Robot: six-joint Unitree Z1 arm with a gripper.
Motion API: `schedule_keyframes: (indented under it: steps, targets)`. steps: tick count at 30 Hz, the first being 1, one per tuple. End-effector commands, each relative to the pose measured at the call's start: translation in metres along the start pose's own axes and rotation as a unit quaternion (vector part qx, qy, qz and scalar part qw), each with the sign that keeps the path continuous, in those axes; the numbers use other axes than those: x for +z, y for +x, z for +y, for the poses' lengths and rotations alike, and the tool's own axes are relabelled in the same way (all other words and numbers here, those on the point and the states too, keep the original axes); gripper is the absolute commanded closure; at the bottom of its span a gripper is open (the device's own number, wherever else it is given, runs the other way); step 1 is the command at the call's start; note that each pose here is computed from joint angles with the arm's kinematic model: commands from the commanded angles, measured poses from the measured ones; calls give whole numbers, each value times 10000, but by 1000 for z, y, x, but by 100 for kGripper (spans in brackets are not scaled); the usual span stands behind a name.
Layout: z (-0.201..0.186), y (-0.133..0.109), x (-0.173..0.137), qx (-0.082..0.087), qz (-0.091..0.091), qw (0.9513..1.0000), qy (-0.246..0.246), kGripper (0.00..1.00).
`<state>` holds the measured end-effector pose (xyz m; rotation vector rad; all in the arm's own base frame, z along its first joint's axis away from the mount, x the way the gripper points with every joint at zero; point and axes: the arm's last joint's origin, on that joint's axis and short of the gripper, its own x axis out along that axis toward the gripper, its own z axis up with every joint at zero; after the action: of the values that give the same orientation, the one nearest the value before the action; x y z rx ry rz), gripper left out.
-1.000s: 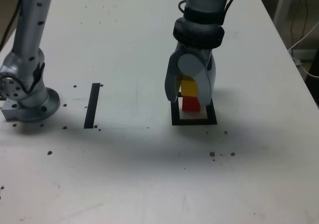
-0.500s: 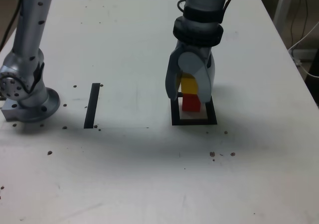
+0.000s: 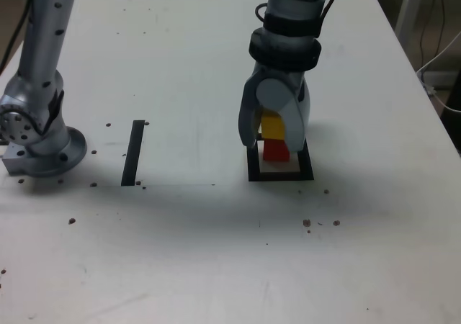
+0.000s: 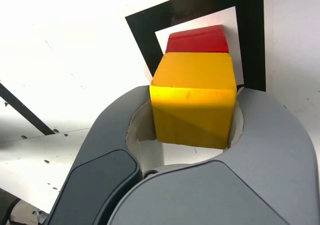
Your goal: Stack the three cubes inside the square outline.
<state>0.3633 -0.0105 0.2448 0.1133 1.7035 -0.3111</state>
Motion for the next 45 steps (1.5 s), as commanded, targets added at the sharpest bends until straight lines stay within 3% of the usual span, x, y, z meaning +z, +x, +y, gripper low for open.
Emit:
schedule_keyframes:
  steps: [1,4,7,16,19,24,29,34,39,45]
  targets:
    - [1,3,2,-27,-34,10000,47,36]
    - [1,4,3,-50,-78,9999,88,10]
    - [0,5,3,-67,-98,9999,98,1]
    - [-1,2,-2,-22,-172,9998,111,1]
    - [1,-5,-9,89,-230,9997,68,1]
    - [19,-20,-29,414,-264,9985,-247,1]
    - [49,-34,-50,693,-225,9955,-607,1]
    - [85,-47,-66,868,-227,9926,-821,1]
    - [130,-54,-76,936,-223,9912,-909,1]
    - [184,-53,-76,889,-157,9923,-846,1]
